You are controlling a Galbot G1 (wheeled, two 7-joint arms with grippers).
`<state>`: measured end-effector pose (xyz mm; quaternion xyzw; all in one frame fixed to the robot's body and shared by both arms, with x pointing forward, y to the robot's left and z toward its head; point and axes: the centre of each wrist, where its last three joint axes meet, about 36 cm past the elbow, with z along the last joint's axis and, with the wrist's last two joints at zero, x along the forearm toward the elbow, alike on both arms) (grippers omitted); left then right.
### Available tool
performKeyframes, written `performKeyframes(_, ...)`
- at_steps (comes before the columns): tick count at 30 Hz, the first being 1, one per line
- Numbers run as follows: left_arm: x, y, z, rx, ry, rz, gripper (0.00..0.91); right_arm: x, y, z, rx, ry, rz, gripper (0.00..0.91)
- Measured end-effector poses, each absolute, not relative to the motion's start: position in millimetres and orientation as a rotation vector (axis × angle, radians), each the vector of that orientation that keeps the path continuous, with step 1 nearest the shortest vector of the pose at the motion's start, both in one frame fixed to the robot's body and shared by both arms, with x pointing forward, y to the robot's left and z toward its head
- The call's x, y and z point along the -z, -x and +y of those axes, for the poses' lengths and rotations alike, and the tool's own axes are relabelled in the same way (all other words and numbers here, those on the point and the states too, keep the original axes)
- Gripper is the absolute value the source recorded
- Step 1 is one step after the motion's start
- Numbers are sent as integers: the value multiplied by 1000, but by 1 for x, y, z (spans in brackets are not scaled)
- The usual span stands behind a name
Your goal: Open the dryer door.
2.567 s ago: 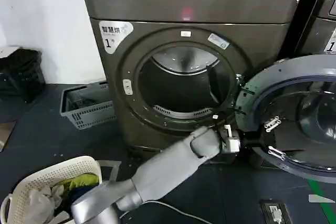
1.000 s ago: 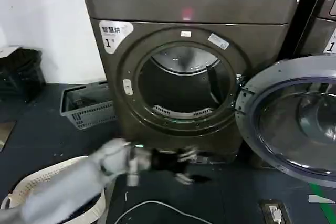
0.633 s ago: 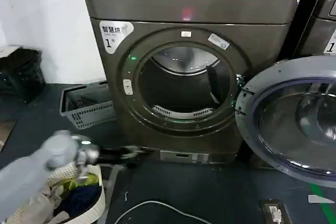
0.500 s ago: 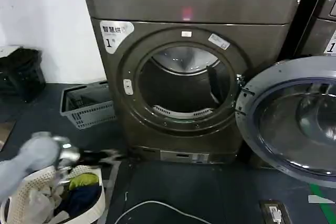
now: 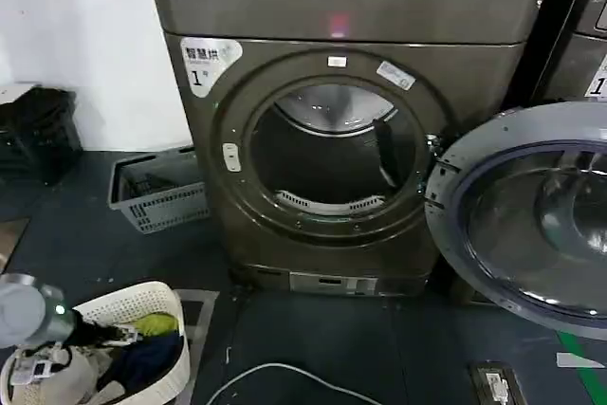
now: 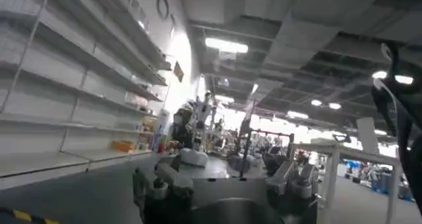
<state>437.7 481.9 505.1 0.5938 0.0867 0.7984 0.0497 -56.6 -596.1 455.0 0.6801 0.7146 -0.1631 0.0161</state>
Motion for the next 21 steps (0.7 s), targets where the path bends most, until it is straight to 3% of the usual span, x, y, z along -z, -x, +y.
performKeyframes(10,-541,-438,493,-2547,-1788,-13,907,-452,55,-597,519,-2090,2236,907)
performKeyframes(21,-550,-428,490,-2539,-1858,-103,907,-446,56,-600,515,-2097,2228,907)
